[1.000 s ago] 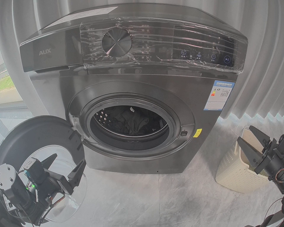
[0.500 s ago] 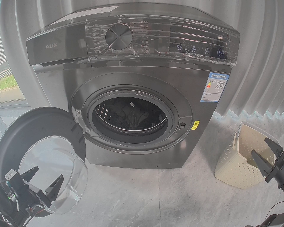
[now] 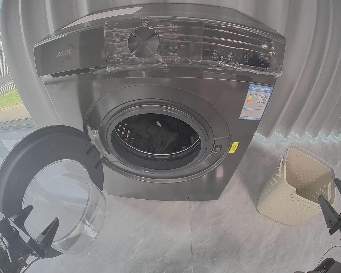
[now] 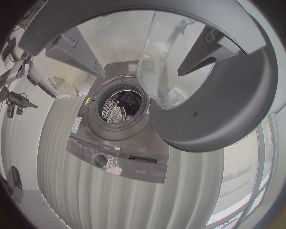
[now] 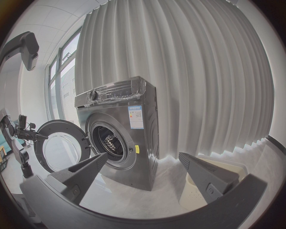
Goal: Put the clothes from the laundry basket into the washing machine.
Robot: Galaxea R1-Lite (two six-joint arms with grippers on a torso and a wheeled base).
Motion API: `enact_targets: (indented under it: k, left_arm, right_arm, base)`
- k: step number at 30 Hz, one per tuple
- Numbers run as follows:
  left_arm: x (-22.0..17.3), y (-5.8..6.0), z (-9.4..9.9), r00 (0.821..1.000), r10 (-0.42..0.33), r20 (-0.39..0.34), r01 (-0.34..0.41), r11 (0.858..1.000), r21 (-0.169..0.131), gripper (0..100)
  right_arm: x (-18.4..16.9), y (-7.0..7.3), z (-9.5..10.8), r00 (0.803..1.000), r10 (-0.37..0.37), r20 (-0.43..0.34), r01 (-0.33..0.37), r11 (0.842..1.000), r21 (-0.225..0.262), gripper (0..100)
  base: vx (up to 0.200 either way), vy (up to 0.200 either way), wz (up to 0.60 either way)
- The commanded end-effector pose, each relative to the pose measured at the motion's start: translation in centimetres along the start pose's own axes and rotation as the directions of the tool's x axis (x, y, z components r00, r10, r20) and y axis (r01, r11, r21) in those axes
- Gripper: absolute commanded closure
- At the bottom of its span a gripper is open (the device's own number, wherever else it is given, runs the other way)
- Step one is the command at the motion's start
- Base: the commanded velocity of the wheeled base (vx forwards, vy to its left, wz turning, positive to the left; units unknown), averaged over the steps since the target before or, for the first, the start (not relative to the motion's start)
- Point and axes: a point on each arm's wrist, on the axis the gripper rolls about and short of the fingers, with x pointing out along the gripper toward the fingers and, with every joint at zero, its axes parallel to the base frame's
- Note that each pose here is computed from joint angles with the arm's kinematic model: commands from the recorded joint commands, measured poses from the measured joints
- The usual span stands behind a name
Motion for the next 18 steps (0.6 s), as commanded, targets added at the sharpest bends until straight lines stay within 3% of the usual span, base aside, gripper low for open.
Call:
enact_targets:
  k: [1, 10, 14, 18]
  left_arm:
    - [-1.9, 0.8, -0.5, 0.994, 0.038, 0.102, -0.037, 0.999, -0.011, 0]
    - [-3.6, 1.3, -1.8, 0.984, 0.128, 0.12, -0.127, 0.992, -0.013, 0]
    - [-4.5, 1.4, -2.8, 0.978, 0.17, 0.124, -0.169, 0.985, -0.017, 0]
    - [-5.6, 1.3, -4.1, 0.98, 0.141, 0.143, -0.142, 0.99, -0.003, 0]
  right_arm:
    - [-2.1, 0.3, -0.3, 0.996, -0.036, 0.077, 0.04, 0.998, -0.041, 0]
    - [-3.9, 0.8, -1.3, 0.994, -0.043, 0.096, 0.049, 0.997, -0.063, 0]
    - [-5.7, 1.3, -3.2, 0.996, -0.06, 0.063, 0.063, 0.996, -0.059, 0]
    - [-6.2, 1.4, -4.4, 0.998, -0.06, -0.008, 0.06, 0.997, -0.046, 0]
  base:
    - [0.0, 0.0, 0.0]
    - [0.0, 0.0, 0.0]
    - [0.0, 0.0, 0.0]
    - [0.0, 0.0, 0.0]
